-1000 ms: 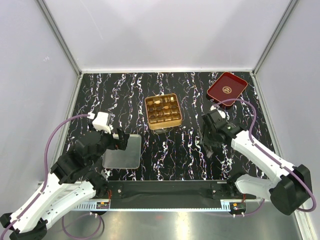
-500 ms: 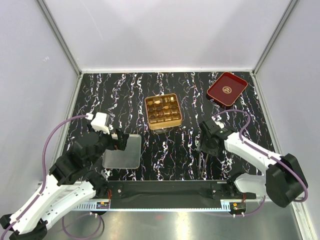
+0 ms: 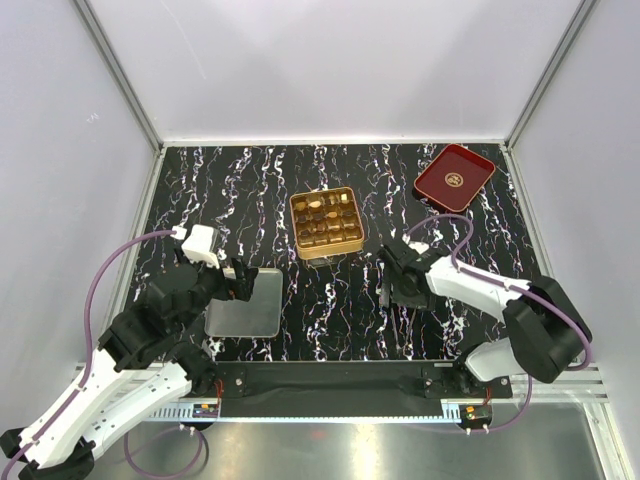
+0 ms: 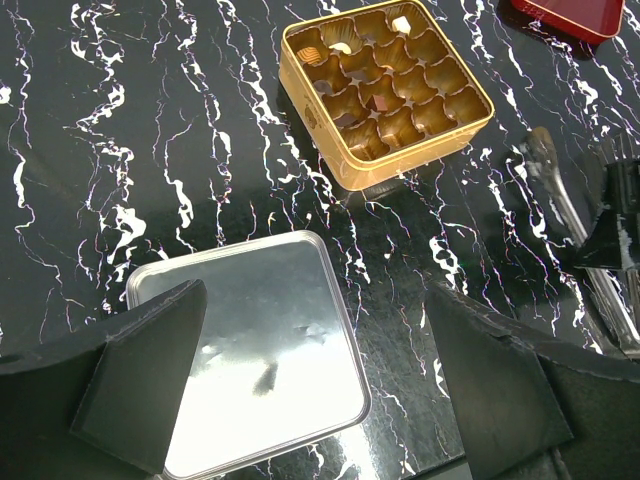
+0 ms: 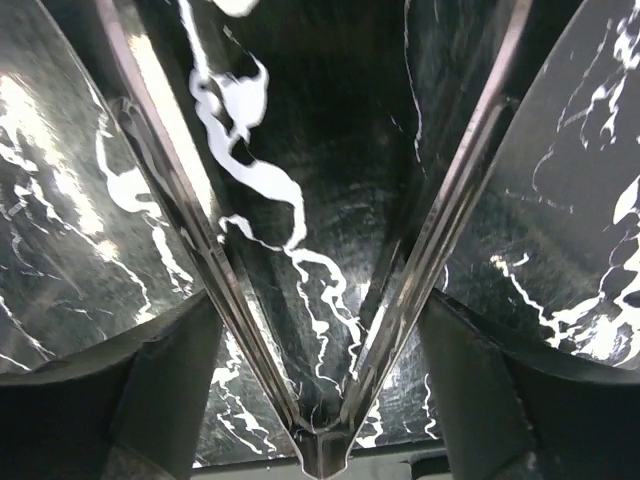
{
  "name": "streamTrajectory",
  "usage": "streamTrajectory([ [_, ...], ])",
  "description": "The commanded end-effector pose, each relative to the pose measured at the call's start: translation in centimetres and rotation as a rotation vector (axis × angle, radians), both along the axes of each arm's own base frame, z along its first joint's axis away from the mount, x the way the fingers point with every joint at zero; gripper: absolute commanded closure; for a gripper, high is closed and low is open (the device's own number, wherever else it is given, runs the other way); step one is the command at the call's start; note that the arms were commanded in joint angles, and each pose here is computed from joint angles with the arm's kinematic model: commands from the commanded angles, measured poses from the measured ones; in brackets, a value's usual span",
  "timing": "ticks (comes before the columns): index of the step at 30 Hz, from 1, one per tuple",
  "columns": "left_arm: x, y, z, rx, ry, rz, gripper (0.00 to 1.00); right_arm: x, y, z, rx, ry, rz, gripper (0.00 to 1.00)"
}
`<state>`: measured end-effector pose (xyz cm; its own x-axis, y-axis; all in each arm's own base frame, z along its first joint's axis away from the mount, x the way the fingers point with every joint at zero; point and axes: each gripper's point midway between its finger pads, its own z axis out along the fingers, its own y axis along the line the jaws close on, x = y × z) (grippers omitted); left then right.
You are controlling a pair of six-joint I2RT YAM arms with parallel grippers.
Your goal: Pack the chocolate
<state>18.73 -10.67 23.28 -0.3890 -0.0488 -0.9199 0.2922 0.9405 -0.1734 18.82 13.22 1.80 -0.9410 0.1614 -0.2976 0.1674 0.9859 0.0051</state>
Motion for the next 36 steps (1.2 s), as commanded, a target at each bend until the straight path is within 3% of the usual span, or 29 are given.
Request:
streamTrajectory([
  [1,0.2,-0.5,1.5,-0.044,-0.047,-0.015,0.01,2.4,0.2,1.5,-0.053,-0.096,0.015,0.16],
  [7,0.2,-0.6,1.5,-0.042,-0.044,-0.018,0.01,3.5,-0.6,3.8,-0.107,-0.144,0.001,0.04],
  [16,0.3,-0.6,1.4,-0.042,-0.044,-0.018,0.01,4.1,-0.1,5.6,-0.112,-0.141,0.003,0.07],
  [26,0.6,-1.5,0.4,-0.024,-0.001,-0.032,0.01,4.8,5.1,5.2,0.062,-0.154,0.062,0.32],
  [30,0.8,-2.4,-0.4,-0.017,0.072,-0.042,0.01,4.8,7.6,5.9,0.132,-0.183,0.118,0.44],
  [32,0.5,-2.9,-1.0,-0.012,0.117,-0.056,0.01,4.1,8.9,5.3,0.178,-0.167,0.14,0.55],
  [36,0.1,-4.2,-3.5,-0.003,0.237,-0.086,0.01,2.7,8.6,2.9,0.188,-0.131,0.132,0.65],
])
